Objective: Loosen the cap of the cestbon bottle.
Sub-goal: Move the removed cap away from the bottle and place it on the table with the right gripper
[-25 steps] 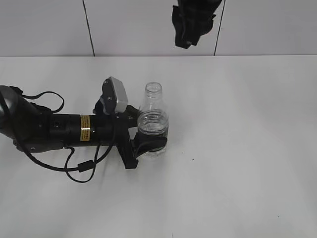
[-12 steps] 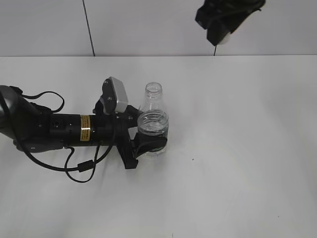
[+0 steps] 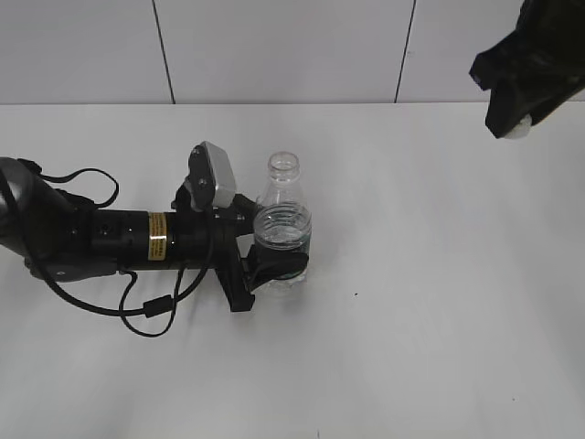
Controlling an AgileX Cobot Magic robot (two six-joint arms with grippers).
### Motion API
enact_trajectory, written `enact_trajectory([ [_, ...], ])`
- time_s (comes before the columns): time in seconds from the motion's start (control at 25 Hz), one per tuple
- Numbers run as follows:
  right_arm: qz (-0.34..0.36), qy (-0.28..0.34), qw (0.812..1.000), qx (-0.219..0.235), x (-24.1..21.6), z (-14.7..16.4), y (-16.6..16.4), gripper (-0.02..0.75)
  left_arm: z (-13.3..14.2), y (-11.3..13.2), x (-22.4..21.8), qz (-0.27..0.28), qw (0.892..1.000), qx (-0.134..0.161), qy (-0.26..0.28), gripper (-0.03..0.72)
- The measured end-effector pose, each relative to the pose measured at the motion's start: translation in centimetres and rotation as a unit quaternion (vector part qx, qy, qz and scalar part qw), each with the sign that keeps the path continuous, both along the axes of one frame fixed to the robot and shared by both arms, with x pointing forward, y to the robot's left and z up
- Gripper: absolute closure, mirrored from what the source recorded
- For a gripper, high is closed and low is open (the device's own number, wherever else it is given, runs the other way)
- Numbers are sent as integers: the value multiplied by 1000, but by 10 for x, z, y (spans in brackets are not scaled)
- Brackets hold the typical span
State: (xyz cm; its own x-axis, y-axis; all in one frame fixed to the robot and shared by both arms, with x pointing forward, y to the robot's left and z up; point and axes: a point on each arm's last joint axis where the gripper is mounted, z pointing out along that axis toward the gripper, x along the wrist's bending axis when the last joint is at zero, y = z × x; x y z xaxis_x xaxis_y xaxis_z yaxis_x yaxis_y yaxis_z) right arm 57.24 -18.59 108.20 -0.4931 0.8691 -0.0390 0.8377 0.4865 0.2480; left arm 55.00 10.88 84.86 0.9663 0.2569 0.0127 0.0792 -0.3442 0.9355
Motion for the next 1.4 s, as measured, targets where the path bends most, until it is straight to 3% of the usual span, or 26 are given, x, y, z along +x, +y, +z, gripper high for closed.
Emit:
enact_trajectory([
  [0.16, -19, 32, 999, -5, -4, -23, -10, 444, 0, 0, 0, 0, 1000, 0, 0, 276],
  [0.68, -84, 2, 996, 41, -4, -90, -32, 444, 0, 0, 0, 0, 1000, 0, 0, 276],
  [1.04, -93, 35, 994, 50, 14, -145, -25, 444, 1, -3, -5, -18, 999, -28, 3, 276],
  [1.4, -89, 18, 994, 66, 21, -156, -21, 444, 4, -24, -9, 15, 998, -52, 12, 276],
])
